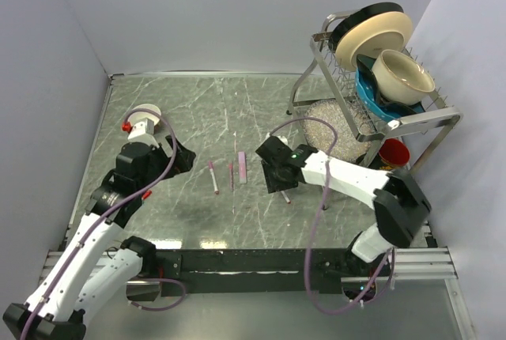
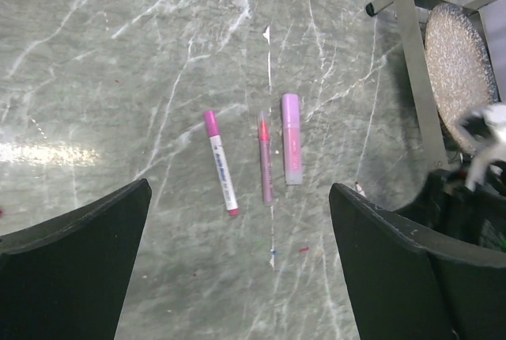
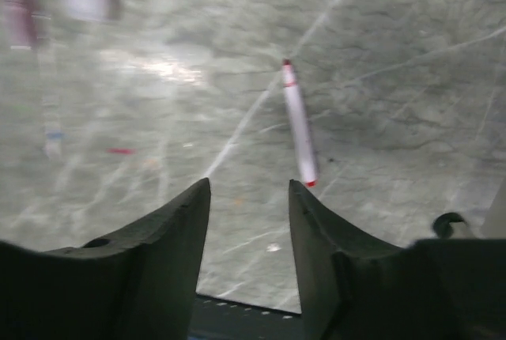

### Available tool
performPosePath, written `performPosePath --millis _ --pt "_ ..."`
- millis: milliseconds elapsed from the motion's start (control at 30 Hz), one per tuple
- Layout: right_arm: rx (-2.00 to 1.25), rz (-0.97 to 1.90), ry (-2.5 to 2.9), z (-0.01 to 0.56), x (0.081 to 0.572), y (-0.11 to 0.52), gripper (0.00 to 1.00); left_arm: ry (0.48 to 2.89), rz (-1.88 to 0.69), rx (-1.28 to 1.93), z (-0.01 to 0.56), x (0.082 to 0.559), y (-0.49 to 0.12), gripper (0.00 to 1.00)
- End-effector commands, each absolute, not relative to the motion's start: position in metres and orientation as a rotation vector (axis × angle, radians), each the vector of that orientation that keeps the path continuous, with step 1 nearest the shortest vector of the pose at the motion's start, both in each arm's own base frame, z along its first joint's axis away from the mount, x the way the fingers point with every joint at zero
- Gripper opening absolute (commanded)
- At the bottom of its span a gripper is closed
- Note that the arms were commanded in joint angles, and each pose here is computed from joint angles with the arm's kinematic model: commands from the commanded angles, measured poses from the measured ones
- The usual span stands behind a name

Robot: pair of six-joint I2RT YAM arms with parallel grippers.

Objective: Insert the pens into the pen caps

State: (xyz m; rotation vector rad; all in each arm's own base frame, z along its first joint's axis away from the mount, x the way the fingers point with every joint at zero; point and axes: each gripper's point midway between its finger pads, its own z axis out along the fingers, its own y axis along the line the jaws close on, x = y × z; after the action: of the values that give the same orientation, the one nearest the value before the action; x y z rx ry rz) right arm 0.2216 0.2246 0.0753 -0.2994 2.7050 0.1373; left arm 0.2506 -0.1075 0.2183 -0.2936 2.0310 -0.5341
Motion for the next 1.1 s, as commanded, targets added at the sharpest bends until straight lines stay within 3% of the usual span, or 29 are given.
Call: performPosePath --millis 0,833,933,1033,1067 --pt "-0.338 0.081 2.729 0.073 0.235 0.214 0.46 1.971 -0.505 -0.237 0.227 0.247 -0.101 1.00" --pt "-0.332 0.049 2.894 -0.002 0.224 0.195 0.27 1.897 -0.602 -0.192 0.242 0.239 -0.110 0.97" --pt "-0.330 0.050 2.897 -0.004 0.223 0.194 0.19 1.911 -0.636 -0.200 0.243 0.238 -0.115 0.95" --pt "-0.322 0.076 2.870 0.000 0.226 0.198 0.00 1.955 -0.733 -0.210 0.237 0.235 -0.130 0.89" --pt "-0.317 0.095 2.854 0.005 0.226 0.202 0.00 1.972 -0.770 -0.247 0.235 0.234 -0.133 0.87"
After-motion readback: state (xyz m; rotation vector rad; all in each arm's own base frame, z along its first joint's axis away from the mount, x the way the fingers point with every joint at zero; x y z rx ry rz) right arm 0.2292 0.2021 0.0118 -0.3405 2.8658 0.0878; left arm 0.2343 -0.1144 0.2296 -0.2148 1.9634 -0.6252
